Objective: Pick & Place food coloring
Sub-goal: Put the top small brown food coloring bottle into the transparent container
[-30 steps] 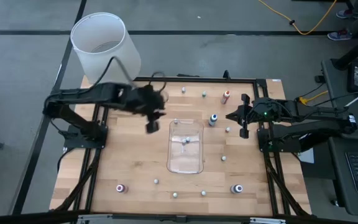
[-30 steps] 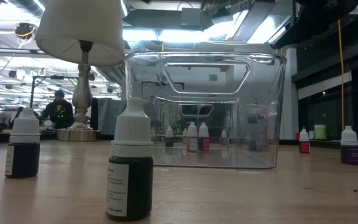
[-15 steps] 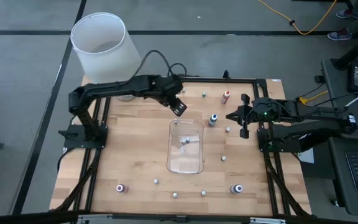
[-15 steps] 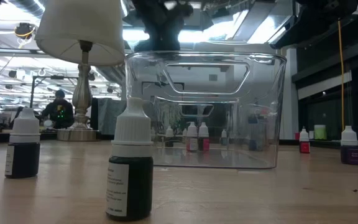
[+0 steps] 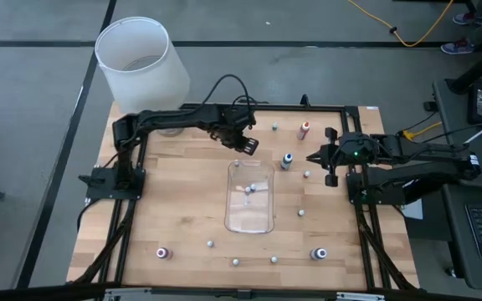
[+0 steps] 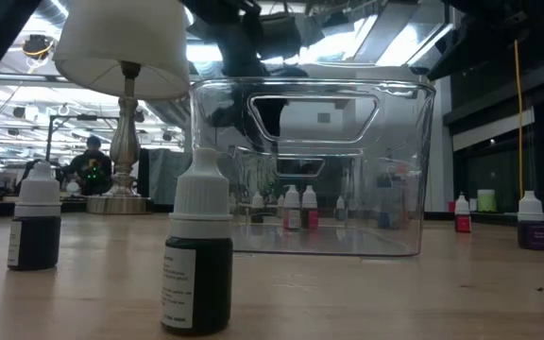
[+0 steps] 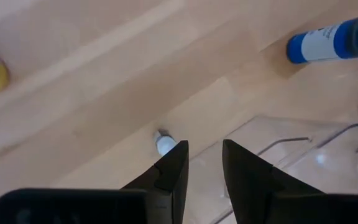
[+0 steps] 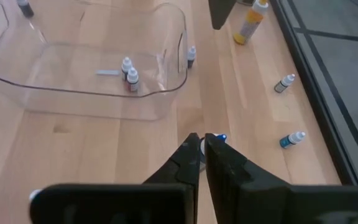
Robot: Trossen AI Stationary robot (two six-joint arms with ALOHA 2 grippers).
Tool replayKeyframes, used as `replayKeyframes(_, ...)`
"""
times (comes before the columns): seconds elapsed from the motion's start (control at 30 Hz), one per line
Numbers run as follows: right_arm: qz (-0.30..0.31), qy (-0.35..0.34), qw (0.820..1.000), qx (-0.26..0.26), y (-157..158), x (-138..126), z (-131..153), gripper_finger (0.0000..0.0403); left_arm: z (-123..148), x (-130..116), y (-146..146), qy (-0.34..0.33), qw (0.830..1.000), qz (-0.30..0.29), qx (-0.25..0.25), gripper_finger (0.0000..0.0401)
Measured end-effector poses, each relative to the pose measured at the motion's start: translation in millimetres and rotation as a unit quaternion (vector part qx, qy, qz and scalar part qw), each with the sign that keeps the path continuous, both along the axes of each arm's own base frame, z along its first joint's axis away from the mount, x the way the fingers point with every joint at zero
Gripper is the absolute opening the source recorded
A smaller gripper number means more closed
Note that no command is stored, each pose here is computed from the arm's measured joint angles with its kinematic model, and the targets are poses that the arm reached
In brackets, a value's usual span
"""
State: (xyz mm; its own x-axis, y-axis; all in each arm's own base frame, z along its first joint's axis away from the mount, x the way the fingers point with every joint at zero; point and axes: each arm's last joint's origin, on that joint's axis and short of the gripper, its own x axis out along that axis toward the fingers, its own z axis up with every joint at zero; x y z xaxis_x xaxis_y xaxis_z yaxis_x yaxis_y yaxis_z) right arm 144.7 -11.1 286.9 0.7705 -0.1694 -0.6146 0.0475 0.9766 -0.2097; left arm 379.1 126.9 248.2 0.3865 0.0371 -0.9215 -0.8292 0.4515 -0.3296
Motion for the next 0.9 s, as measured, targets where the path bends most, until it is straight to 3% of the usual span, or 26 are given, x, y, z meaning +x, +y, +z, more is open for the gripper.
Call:
replayKeyframes(0.13,0.001,0.0,1.0,-0.001,0,0,0,0.0028,-5,-3,4,0.012,0.999,0.001,-0.029,0.0104)
replayKeyframes(0.63,0.0,0.0,1.0,0.0,0,0,0,0.0028,-7,-7,8,0.041,0.999,0.007,-0.001,0.0206)
replayKeyframes(0.9,0.0,0.0,1.0,0.0,0,0,0,0.0028,-7,-4,-2,0.047,0.998,0.037,0.012,0.0222)
